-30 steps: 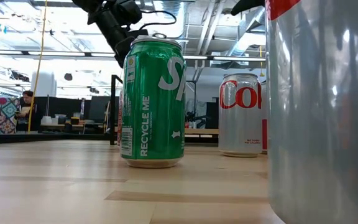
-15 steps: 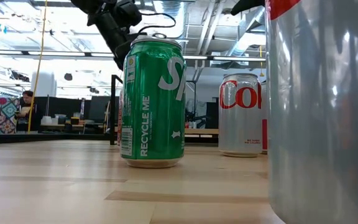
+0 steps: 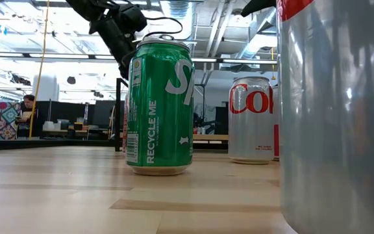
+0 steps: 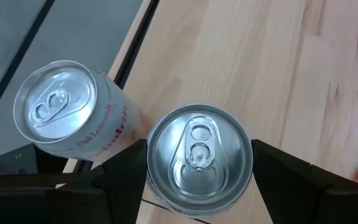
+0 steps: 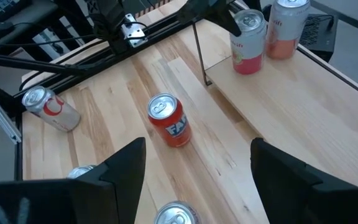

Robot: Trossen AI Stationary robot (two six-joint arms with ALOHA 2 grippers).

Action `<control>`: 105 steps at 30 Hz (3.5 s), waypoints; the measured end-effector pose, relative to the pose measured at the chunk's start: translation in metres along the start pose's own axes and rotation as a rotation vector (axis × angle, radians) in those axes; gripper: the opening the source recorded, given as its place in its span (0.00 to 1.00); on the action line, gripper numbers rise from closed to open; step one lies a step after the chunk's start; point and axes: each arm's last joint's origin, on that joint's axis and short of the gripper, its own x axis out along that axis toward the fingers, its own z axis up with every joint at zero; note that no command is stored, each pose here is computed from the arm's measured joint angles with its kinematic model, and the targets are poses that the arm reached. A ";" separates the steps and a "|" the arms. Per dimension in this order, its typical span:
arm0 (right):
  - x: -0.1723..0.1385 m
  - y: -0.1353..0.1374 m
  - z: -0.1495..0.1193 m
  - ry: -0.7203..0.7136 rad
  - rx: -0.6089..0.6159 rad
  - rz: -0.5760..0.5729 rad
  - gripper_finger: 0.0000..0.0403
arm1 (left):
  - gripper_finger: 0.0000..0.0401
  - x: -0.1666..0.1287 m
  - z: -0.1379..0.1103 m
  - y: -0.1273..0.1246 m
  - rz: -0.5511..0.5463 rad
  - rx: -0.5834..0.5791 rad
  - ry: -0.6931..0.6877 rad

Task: Place canned beverage on shelf
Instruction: Put the bottom white orange soda can on the shelf aligned with the other white orange soda can, then put the white orange soda can on the shelf aligned with the other white orange soda cans

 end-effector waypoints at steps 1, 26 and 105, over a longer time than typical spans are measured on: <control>0.000 0.000 0.000 0.000 0.000 0.000 0.66 | 0.62 0.000 0.000 0.000 0.000 0.001 0.000; 0.000 0.000 0.000 0.002 -0.006 0.002 0.66 | 0.62 0.000 0.003 0.000 -0.039 0.006 -0.043; 0.025 0.010 -0.059 0.508 -0.421 -0.137 0.66 | 0.67 -0.083 0.021 -0.184 -0.594 0.002 -0.117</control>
